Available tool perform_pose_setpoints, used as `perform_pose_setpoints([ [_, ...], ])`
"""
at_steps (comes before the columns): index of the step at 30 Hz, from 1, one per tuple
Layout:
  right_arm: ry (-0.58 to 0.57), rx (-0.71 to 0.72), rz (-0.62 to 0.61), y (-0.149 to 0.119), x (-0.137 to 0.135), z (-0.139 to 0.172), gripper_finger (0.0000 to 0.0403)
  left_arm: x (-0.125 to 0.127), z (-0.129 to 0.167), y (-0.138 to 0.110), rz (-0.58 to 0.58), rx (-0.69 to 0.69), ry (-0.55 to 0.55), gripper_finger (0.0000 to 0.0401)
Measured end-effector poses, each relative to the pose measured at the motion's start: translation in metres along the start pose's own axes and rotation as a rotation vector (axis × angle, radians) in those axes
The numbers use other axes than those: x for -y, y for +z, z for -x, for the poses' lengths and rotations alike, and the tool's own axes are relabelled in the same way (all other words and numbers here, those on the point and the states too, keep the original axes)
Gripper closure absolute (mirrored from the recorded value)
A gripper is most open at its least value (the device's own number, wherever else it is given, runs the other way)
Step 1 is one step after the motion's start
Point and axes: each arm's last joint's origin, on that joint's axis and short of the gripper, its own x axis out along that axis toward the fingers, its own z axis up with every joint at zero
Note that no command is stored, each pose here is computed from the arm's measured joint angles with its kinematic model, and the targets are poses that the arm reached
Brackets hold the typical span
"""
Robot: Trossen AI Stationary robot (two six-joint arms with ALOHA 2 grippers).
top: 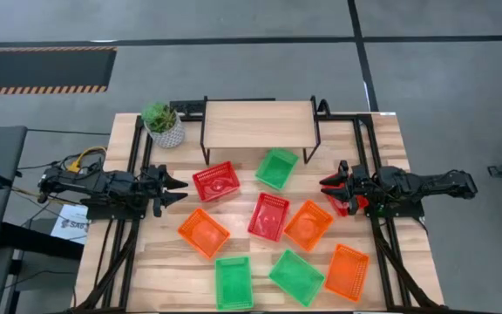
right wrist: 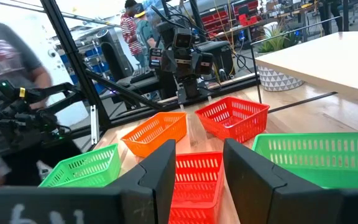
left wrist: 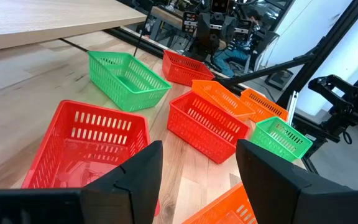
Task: Stack baskets on shelf by color
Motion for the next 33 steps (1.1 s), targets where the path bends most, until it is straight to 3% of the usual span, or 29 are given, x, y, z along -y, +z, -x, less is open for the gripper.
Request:
perform_pose_setpoints([
  [5,0.000,0.001,0.000,0.0001,-0.0001,0.0000,0.0243,0.0000,0.0000,0.0005,-0.006,0.008,0.006,0.0209],
  [10,0.000,0.000,0.000,0.0001,0.0000,0.0000,0.0243,-0.0020,0.0000,0.0024,-0.071,0.057,0.084,0.0209],
  [18,0.000,0.000,0.000,0.0001,-0.0001,0.0000,0.0243,-0.0020,0.0000,0.0026,-0.064,0.061,0.088,0.0209],
  [23,0.000,0.000,0.000,0.0000,0.0000,0.0000,0.0243,-0.0018,0.0000,0.0032,0.040,0.072,0.083,0.0209],
  [27,0.000,0.000,0.000,0.0000,0.0000,0.0000,0.0243,-0.0019,-0.0001,0.0036,0.244,0.089,0.080,0.0209],
  [33,0.000,0.000,0.000,0.0001,0.0000,0.0000,0.0243,-0.0029,0.0001,0.0043,0.433,0.126,0.105,0.0209],
])
